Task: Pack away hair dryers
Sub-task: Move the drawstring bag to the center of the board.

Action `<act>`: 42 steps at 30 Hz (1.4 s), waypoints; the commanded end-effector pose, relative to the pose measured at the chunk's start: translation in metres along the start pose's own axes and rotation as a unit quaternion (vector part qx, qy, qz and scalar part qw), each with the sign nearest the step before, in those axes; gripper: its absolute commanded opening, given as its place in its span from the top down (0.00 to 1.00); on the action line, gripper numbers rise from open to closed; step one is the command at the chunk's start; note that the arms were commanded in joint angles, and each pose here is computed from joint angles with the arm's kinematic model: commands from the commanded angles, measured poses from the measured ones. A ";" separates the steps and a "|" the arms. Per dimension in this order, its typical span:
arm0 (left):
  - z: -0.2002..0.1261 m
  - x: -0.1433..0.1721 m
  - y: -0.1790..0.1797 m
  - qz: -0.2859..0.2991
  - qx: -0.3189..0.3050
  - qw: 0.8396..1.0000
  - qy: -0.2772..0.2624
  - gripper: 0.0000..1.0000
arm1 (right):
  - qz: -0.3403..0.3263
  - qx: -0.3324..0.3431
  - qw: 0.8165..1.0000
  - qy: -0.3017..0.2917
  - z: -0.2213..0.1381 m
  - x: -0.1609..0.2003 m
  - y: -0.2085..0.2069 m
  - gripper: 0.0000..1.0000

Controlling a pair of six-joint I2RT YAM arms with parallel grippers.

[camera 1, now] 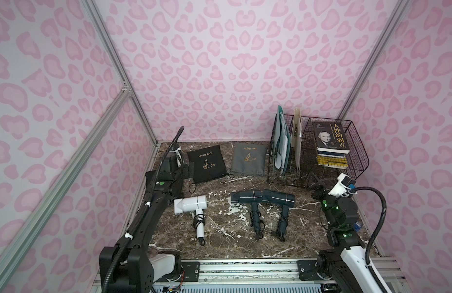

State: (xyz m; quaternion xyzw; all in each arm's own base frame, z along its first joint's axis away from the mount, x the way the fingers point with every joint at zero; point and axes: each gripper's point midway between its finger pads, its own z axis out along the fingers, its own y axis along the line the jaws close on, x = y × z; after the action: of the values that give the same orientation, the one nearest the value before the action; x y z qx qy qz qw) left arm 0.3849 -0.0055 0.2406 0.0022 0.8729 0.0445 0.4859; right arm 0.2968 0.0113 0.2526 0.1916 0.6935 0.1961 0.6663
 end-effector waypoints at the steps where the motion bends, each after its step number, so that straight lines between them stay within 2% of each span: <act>1: -0.031 0.018 0.014 0.037 -0.026 0.997 0.059 0.01 | -0.016 0.004 0.996 0.090 0.007 0.021 0.010 0.00; 4: -0.060 0.016 0.020 0.052 -0.031 0.996 0.067 0.01 | -0.049 -0.005 0.984 0.169 0.027 0.037 0.041 0.00; 6: -0.079 0.018 0.024 0.059 -0.032 0.995 0.076 0.01 | -0.102 -0.027 0.970 0.218 0.040 0.056 0.080 0.00; 10: -0.107 0.025 0.029 0.067 -0.034 0.994 0.075 0.01 | -0.189 -0.034 0.946 0.262 0.047 0.092 0.152 0.00; 13: -0.125 0.033 0.030 0.062 -0.031 0.995 0.075 0.01 | -0.146 -0.042 0.940 0.306 0.051 0.113 0.186 0.00; 15: -0.133 0.037 0.031 0.059 -0.030 0.995 0.070 0.01 | -0.115 -0.083 0.932 0.334 0.047 0.130 0.204 0.00; 18: -0.140 0.042 0.031 0.058 -0.028 0.995 0.075 0.01 | -0.083 -0.161 0.922 0.341 0.030 0.150 0.233 0.00; 22: -0.134 0.049 0.035 0.047 -0.043 0.993 0.101 0.01 | -0.086 -0.166 0.908 0.376 0.013 0.184 0.251 0.08; 24: -0.125 0.051 0.038 0.049 -0.054 0.990 0.119 0.01 | -0.105 -0.174 0.895 0.396 0.000 0.207 0.263 0.16; 27: -0.112 0.056 0.044 0.049 -0.080 0.984 0.150 0.01 | -0.119 -0.173 0.882 0.422 -0.019 0.233 0.272 0.18; 29: -0.104 0.058 0.049 0.049 -0.099 0.980 0.163 0.01 | -0.121 -0.166 0.879 0.431 -0.027 0.244 0.271 0.16; 32: -0.094 0.060 0.057 0.048 -0.125 0.977 0.163 0.01 | -0.107 -0.173 0.869 0.451 -0.040 0.258 0.275 0.06; 35: -0.085 0.066 0.057 0.044 -0.126 0.976 0.174 0.01 | -0.112 -0.161 0.871 0.450 -0.047 0.265 0.274 0.02; 42: -0.047 0.092 0.066 0.016 -0.129 0.965 0.229 0.01 | -0.110 -0.136 0.874 0.453 -0.050 0.272 0.265 0.00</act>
State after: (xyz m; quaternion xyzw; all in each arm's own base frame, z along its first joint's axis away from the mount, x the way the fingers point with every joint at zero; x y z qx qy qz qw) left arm 0.2815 0.0552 0.1972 -0.0345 0.9489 0.1732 0.2616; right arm 0.2348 0.3853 0.1707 -0.1066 0.8961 0.2950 0.3142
